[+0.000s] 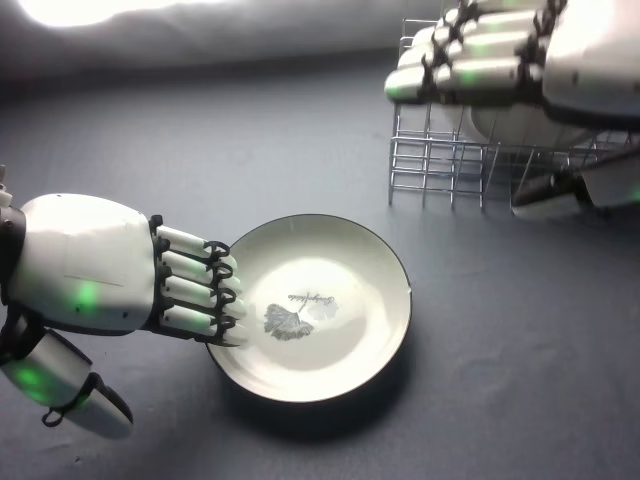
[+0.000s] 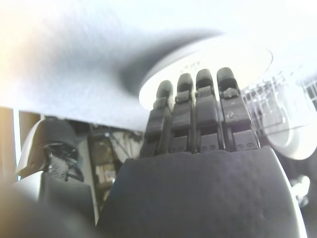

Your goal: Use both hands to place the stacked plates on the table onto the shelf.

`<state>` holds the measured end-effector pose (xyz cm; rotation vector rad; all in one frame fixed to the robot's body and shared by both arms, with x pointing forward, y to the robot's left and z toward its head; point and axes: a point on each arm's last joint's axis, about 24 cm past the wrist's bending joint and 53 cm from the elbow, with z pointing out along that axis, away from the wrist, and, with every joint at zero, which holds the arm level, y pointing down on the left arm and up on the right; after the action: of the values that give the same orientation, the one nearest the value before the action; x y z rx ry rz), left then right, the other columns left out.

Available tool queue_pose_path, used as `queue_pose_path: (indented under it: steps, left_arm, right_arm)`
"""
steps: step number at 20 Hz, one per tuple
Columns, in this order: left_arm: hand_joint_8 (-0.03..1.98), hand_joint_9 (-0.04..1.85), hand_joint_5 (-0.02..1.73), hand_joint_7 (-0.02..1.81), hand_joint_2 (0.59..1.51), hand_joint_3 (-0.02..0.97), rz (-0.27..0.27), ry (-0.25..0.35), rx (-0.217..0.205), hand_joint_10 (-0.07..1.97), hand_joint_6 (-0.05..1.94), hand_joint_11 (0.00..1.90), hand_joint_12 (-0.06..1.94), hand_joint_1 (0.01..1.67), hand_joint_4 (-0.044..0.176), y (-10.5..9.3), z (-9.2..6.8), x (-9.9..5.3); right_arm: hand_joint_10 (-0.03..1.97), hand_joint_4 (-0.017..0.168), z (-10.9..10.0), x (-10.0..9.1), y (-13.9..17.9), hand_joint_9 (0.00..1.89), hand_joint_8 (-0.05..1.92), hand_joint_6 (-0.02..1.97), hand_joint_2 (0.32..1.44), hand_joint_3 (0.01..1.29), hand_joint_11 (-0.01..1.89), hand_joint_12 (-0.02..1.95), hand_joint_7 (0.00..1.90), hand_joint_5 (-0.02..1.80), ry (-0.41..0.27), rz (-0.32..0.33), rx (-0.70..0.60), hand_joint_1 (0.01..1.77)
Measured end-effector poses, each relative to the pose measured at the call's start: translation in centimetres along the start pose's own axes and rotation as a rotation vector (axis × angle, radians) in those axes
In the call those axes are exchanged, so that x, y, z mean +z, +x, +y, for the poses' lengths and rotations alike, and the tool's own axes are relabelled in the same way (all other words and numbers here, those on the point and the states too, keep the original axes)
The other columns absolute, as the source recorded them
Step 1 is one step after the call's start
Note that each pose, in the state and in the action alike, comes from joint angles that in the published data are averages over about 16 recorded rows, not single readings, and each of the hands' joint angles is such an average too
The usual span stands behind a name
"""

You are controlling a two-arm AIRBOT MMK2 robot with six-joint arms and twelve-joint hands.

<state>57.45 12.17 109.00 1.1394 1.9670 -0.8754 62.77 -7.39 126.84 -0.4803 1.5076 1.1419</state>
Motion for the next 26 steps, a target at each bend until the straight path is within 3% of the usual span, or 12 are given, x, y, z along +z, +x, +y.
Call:
queue_pose_path:
  steps: [5,10,14,21,26]
  left_arm:
    - [0.00,0.09,0.11,0.12,1.183,-0.002,0.014,-0.022,0.002,0.01,0.01,0.02,0.21,0.02,-0.003,0.5,1.0,-0.2]
    - [0.00,0.09,0.11,0.12,1.178,-0.002,0.030,-0.025,-0.003,0.00,0.00,0.02,0.17,0.02,-0.006,1.0,1.3,-0.2]
    - [0.00,0.09,0.10,0.11,1.159,-0.002,0.046,-0.013,-0.012,0.00,-0.01,0.02,0.16,0.02,-0.008,1.7,0.9,-0.1]
    - [0.00,0.09,0.08,0.10,1.133,-0.002,0.072,0.011,-0.039,0.00,-0.02,0.02,0.18,0.02,-0.011,3.1,-0.2,0.4]
    - [0.00,0.09,0.07,0.10,1.123,-0.002,0.068,0.026,-0.046,0.00,-0.02,0.02,0.22,0.02,-0.010,3.3,-1.0,0.7]
  right_arm:
    - [0.01,0.004,2.0,-0.7,2.6,0.11,0.02,0.03,0.97,0.02,0.01,0.36,0.12,0.11,-0.099,0.087,-0.131,1.03]
    - [0.01,0.005,3.1,-1.4,4.7,0.05,0.02,0.03,0.94,0.02,0.02,0.31,0.05,0.07,-0.168,0.154,-0.226,1.07]
    - [0.01,0.004,3.6,-1.9,5.8,0.03,0.02,0.03,0.94,0.01,0.02,0.35,0.02,0.05,-0.202,0.190,-0.274,1.11]
    - [0.01,0.004,3.6,-2.3,6.9,0.05,0.02,0.03,0.95,0.01,0.01,0.61,0.03,0.07,-0.219,0.223,-0.306,1.16]
    - [0.01,0.004,3.5,-2.4,7.1,0.04,0.02,0.03,0.97,0.01,0.01,0.62,0.03,0.06,-0.219,0.231,-0.308,1.15]
